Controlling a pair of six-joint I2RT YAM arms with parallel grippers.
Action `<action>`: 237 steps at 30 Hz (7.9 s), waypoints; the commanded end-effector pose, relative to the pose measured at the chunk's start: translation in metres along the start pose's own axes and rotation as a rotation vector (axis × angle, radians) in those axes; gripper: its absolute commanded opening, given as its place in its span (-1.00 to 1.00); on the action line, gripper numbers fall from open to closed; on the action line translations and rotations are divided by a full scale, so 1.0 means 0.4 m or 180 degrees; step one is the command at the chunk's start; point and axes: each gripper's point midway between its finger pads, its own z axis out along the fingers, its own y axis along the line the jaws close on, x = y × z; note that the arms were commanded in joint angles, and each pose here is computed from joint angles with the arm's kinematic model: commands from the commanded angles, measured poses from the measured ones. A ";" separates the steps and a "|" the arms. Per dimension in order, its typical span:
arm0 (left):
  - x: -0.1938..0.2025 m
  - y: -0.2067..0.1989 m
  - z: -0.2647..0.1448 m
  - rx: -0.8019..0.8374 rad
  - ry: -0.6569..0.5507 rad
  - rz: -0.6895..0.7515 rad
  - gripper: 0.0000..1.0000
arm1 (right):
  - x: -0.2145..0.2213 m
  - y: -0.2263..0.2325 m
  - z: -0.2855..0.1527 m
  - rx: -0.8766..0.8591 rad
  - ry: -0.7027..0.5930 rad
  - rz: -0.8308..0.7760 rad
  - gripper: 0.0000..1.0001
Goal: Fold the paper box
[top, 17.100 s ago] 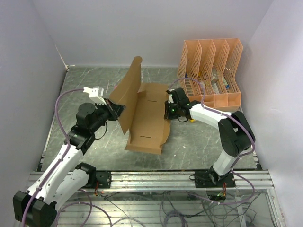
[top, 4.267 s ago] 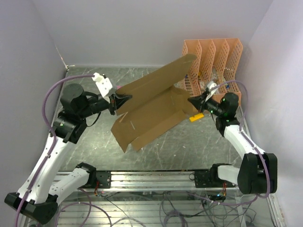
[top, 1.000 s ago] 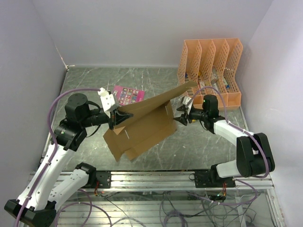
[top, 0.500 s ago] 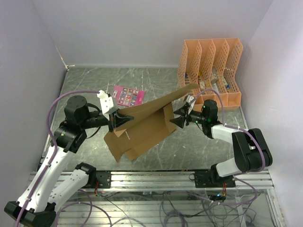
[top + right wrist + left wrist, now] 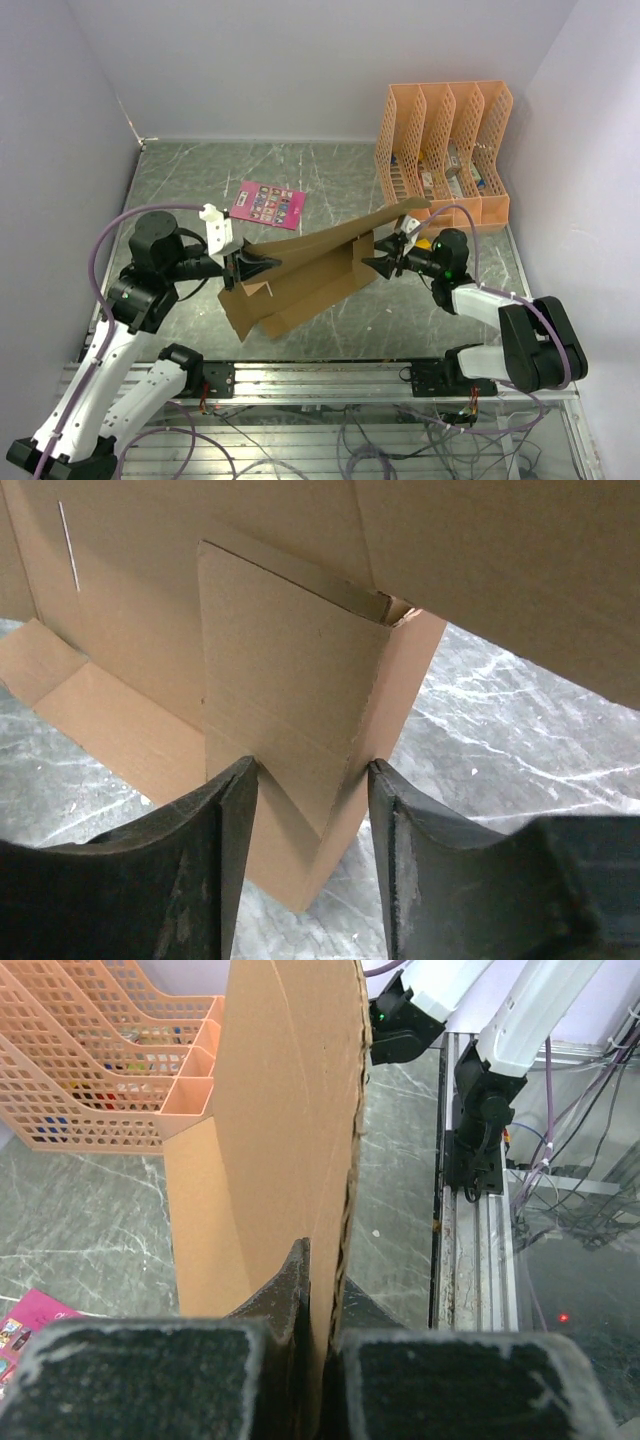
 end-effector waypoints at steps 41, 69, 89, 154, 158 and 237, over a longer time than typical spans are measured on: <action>0.000 -0.020 -0.020 -0.0288 -0.0240 -0.0521 -0.86 | -0.021 -0.050 0.048 0.0489 -0.0455 -0.0114 -1.00; 0.039 0.229 -0.051 -0.2205 -0.0288 -0.2281 -0.86 | 0.038 -0.122 0.009 0.0581 0.1724 0.0783 -0.99; 0.238 0.281 -0.034 -0.2649 0.0069 -0.2814 -0.86 | 0.207 -0.118 -0.012 0.0327 0.2902 0.0914 -0.66; 0.202 0.318 0.023 -0.2142 0.0064 -0.1907 -0.83 | 0.192 -0.141 0.028 0.0803 0.2469 0.0540 -1.00; 0.198 0.345 0.028 -0.2219 0.0099 -0.1873 -0.61 | 0.166 -0.151 0.018 0.0841 0.2273 0.0781 -1.00; 0.420 0.250 -0.072 -0.3745 0.1363 -0.1798 -0.86 | 0.159 -0.187 -0.020 0.1296 0.1853 0.1505 -1.00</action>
